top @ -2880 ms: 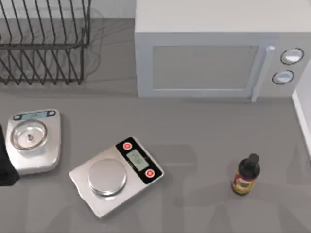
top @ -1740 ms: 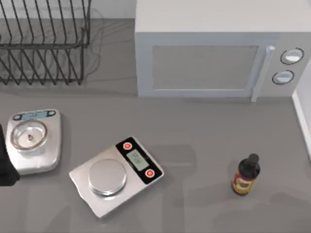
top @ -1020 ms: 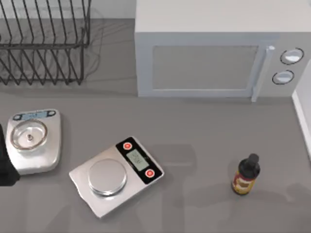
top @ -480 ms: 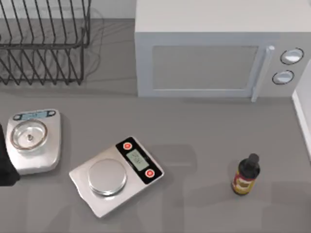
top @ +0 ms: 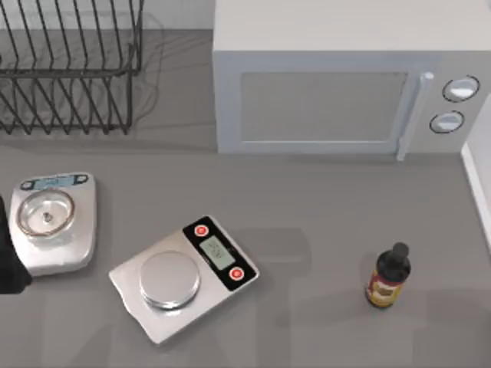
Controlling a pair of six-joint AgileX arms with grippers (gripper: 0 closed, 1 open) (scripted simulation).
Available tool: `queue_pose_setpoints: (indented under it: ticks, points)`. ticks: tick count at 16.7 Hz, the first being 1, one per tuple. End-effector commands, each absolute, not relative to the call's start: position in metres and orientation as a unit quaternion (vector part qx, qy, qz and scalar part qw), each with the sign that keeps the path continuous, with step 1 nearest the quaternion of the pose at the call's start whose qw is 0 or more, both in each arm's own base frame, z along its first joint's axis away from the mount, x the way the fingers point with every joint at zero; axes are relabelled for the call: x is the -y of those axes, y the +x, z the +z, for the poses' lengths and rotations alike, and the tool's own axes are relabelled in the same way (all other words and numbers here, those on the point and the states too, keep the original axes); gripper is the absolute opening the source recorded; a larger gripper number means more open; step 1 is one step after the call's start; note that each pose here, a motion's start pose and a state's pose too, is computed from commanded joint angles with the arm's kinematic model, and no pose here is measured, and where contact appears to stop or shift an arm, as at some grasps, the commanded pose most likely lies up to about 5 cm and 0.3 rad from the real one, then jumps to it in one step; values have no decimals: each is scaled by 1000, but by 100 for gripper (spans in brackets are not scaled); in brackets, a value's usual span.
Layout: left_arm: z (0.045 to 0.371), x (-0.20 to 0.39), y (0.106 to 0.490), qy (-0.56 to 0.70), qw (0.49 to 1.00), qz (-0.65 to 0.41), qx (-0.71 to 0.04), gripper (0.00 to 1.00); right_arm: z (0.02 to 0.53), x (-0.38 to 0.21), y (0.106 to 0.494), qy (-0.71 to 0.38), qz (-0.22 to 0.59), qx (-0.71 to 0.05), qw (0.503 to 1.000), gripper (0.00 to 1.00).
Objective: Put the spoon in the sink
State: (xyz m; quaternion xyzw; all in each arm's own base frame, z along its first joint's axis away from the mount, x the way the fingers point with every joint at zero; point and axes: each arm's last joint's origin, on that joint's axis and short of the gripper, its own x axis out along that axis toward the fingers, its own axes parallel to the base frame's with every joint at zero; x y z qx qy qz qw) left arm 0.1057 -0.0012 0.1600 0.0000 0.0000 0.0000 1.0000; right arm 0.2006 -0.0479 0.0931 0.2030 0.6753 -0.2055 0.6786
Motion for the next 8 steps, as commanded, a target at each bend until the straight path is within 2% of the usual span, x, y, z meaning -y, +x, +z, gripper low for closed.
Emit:
queue_pose_setpoints:
  ticks: [8]
  points:
    - [160, 1, 106, 0, 1000, 0, 0, 100, 93, 48, 201, 203, -205, -675, 679, 25]
